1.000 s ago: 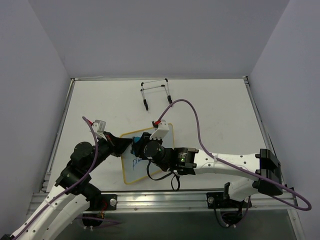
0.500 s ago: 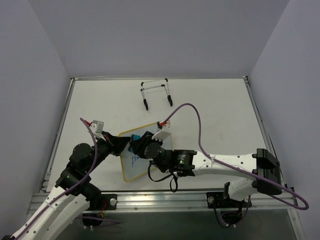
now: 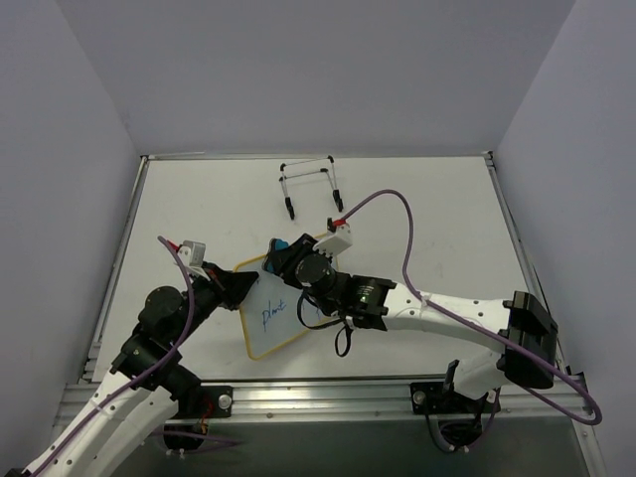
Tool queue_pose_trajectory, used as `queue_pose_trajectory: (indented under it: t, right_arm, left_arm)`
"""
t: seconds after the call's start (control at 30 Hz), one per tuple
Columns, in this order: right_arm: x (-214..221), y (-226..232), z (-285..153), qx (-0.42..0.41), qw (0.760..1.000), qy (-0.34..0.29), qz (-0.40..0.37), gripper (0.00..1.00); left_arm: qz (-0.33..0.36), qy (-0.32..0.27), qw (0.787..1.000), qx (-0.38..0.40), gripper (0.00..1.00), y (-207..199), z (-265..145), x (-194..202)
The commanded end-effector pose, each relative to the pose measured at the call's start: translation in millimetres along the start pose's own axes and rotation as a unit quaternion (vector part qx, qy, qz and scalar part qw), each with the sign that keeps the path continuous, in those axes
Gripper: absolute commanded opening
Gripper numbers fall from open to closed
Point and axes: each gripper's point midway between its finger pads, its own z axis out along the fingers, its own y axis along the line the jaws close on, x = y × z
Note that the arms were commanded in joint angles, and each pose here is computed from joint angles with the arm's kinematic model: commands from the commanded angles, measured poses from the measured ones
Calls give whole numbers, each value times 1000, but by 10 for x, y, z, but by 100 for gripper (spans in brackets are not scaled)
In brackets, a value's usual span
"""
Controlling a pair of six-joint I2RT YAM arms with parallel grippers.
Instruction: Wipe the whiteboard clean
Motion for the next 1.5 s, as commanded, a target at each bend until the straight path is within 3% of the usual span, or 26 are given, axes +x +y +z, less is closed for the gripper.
queue_pose_trajectory:
  t: [0.0, 0.33, 0.6, 1.07, 1.47]
  right_arm:
    - [-203, -32, 194, 17, 999, -43, 1, 0]
    - [137, 83, -101, 14, 999, -34, -29, 0]
    - [386, -145, -71, 45, 997, -35, -42, 0]
    - [358, -358, -146, 80, 993, -57, -63, 0]
    - [575, -180, -125, 65, 995, -41, -70, 0]
  left_arm:
    - [3, 31, 993, 117, 2, -485, -110, 43]
    - [4, 21, 993, 114, 2, -472, -125, 13]
    - [3, 17, 993, 113, 2, -475, -119, -8]
    - [3, 6, 996, 92, 2, -402, -126, -41]
    - [1, 2, 995, 95, 2, -406, -157, -44]
